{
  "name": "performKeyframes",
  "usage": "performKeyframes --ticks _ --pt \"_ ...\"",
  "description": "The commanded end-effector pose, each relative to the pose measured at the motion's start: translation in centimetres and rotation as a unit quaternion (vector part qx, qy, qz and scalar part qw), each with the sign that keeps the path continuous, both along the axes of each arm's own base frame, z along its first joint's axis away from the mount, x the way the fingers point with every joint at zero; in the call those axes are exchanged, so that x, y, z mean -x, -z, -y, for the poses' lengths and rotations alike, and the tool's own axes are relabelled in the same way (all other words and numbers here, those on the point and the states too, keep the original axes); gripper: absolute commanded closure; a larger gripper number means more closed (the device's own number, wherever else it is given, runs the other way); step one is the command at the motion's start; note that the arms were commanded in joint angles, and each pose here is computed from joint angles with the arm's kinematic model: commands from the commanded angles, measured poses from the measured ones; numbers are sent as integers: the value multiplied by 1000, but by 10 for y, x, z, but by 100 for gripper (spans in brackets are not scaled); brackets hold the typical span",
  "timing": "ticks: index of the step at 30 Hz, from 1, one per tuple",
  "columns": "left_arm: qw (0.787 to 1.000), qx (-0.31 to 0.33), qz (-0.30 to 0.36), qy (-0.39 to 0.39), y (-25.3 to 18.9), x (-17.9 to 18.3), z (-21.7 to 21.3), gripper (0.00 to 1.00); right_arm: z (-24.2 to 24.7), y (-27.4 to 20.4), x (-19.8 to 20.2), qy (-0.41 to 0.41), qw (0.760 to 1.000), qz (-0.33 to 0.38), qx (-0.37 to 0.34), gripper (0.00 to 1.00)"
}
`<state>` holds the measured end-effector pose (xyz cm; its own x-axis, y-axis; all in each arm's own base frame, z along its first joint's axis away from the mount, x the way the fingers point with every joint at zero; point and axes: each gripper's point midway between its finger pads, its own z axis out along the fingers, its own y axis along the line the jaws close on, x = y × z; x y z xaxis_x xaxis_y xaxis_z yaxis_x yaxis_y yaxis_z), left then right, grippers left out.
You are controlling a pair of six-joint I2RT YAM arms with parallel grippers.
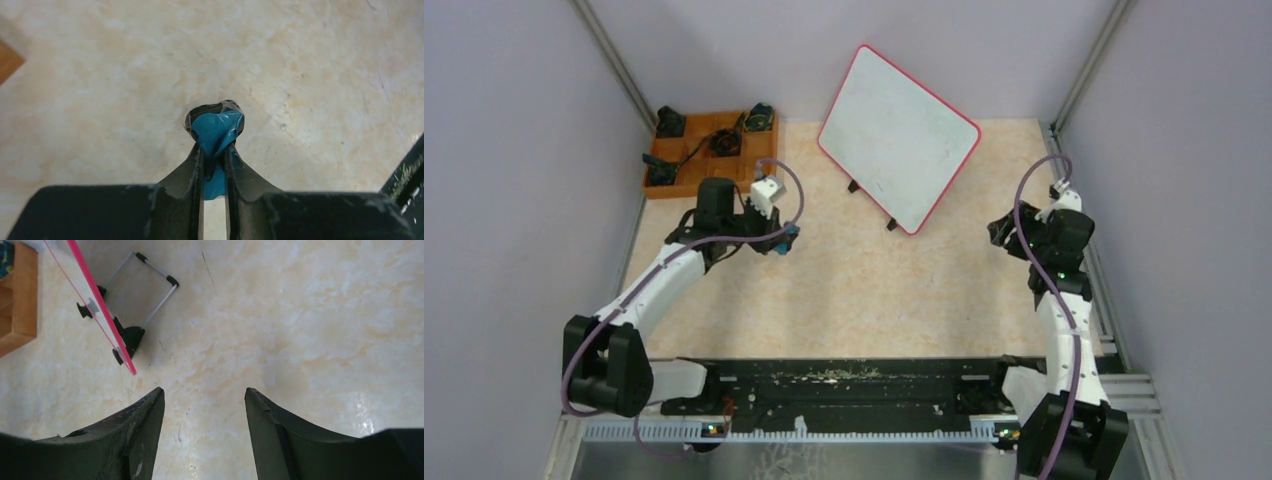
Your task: Erase the whiteboard
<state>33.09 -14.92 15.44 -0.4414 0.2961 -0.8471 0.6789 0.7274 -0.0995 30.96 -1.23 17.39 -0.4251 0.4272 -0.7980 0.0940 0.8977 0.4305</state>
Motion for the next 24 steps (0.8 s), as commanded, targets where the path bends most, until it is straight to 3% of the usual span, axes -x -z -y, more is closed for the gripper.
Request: performKeyframes --ticks 1,4,7,15,20,24 --pt "993 -36 -20 109 25 37 38 89 -6 5 -4 34 999 1 24 40" --pt "989 -54 -51 131 47 42 47 86 -15 31 -1 37 999 -22 29 40" --pt "984 -67 -88 139 66 41 50 73 -16 48 2 47 998 -25 35 41" --pt "977 -87 -149 127 104 24 55 66 -16 47 9 53 998 -6 36 41" --pt "978 -94 -147 117 105 17 55 41 -20 51 10 42 998 -12 35 41" --pt "983 -100 -117 100 94 10 50 34 -25 59 5 31 999 -22 39 40"
